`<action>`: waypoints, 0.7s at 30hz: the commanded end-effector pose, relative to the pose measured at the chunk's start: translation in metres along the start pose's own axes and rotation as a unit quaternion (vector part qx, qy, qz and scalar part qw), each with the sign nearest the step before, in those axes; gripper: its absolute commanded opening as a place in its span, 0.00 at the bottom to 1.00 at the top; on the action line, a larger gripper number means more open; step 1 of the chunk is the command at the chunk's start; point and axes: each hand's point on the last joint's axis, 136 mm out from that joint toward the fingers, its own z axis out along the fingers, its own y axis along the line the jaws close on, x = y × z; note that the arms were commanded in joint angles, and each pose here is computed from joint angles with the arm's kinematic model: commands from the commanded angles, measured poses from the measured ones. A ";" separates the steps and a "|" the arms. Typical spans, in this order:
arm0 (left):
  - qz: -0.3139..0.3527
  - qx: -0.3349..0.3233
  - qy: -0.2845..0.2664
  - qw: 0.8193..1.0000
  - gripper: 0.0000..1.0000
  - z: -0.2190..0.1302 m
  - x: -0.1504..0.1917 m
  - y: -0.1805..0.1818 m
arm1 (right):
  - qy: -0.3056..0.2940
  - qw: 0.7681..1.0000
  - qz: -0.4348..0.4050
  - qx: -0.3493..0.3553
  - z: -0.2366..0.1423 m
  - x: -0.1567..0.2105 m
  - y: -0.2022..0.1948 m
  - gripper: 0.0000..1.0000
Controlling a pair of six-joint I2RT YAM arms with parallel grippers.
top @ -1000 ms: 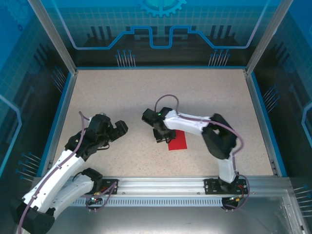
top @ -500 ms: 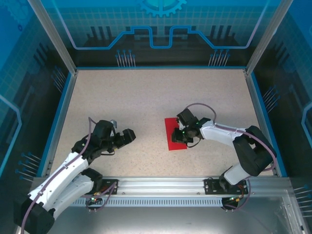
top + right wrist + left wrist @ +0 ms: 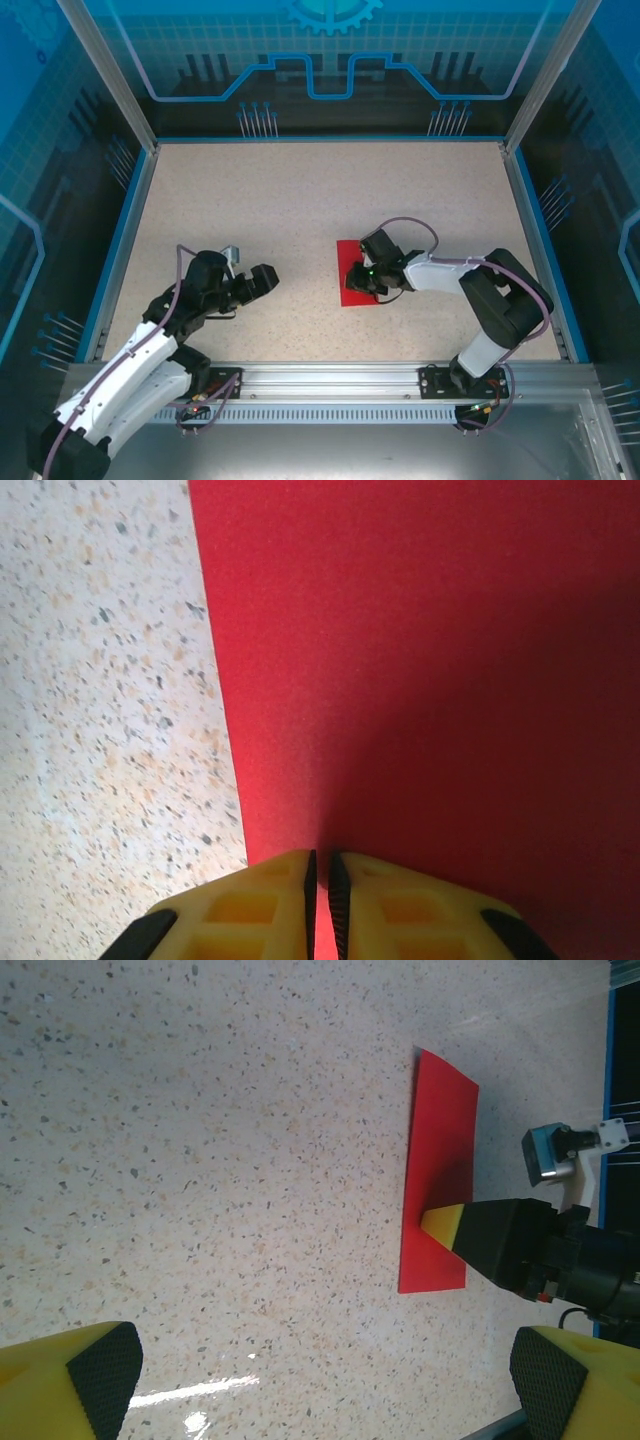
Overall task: Fold a paper plane with a square sheet of paper (pick it up from the middle)
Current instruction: Move the paper to the center of the table.
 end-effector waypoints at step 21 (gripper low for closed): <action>0.059 0.043 0.006 0.997 0.98 -0.005 -0.004 -0.024 | -0.019 0.999 -0.034 -0.016 0.004 0.017 0.038 0.27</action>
